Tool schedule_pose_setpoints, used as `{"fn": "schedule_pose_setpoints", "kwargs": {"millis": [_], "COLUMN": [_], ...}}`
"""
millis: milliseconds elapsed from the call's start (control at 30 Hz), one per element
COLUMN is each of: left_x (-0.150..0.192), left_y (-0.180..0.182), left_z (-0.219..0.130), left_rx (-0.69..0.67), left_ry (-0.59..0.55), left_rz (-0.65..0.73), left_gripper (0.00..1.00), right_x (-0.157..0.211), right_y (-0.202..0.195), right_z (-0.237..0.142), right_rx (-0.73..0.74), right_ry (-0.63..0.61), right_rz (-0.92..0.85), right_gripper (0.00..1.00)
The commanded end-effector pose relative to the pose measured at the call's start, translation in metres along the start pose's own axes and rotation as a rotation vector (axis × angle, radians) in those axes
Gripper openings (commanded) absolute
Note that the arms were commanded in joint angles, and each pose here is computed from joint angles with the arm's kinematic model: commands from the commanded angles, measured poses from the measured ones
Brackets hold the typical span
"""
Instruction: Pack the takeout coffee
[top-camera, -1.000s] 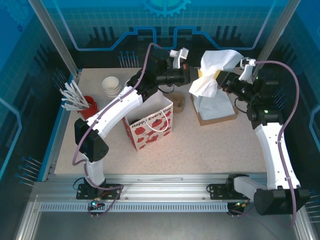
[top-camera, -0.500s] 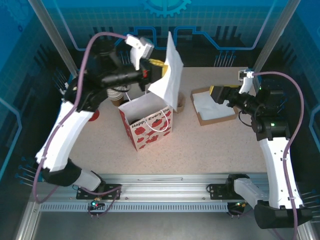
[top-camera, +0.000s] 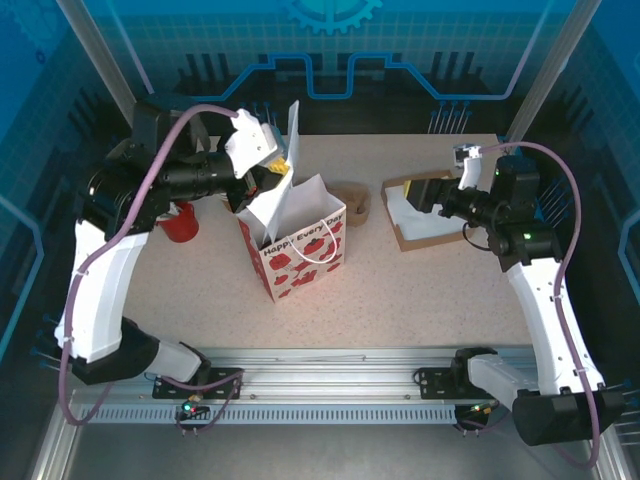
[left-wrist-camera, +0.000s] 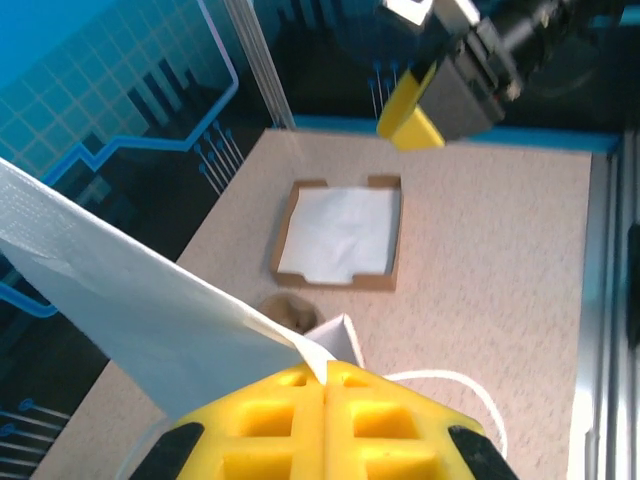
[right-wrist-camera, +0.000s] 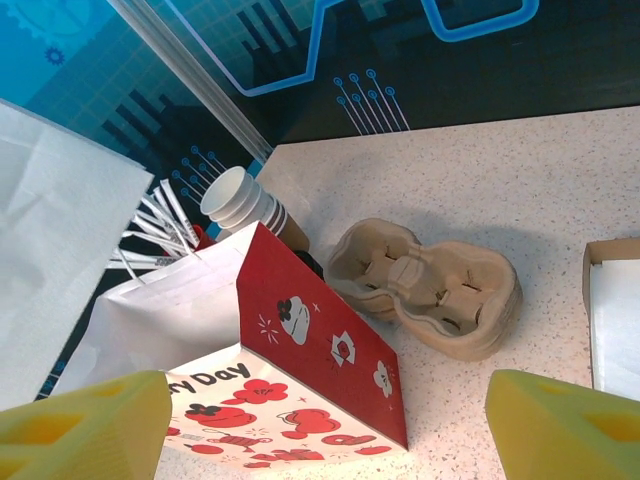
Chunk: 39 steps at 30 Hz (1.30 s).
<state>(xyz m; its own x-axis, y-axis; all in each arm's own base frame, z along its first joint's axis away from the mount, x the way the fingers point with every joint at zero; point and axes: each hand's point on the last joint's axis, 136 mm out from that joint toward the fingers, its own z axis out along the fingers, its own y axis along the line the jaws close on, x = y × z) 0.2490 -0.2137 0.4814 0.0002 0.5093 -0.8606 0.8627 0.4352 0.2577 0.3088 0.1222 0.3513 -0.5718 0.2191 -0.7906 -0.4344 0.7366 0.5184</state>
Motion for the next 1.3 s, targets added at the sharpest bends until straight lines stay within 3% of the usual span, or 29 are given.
{"fn": "schedule_pose_setpoints", "kwargs": {"millis": [0,200,767,1267], "left_x": [0.022,0.028,0.057,0.068], "left_y": [-0.005,-0.005,0.046,0.074], "left_z": [0.001,0.004,0.017,0.03], "left_rx": [0.035,0.048,-0.153,-0.207], "left_ry": [0.099,0.128,0.318,0.366], "left_rz": [0.095,0.136,0.16,0.18], "left_gripper": [0.0,0.0,0.0,0.0], "right_x": [0.001,0.003,0.011,0.013], "right_y": [0.006,0.005,0.001,0.002], "right_z": [0.003,0.007,0.018,0.021], "right_rx": [-0.029,-0.028,-0.026,-0.024], "right_ry": [0.003,0.013,0.04,0.045], "right_rz": [-0.031,-0.03,-0.021,-0.021], "right_gripper": [0.83,0.82,0.81,0.81]}}
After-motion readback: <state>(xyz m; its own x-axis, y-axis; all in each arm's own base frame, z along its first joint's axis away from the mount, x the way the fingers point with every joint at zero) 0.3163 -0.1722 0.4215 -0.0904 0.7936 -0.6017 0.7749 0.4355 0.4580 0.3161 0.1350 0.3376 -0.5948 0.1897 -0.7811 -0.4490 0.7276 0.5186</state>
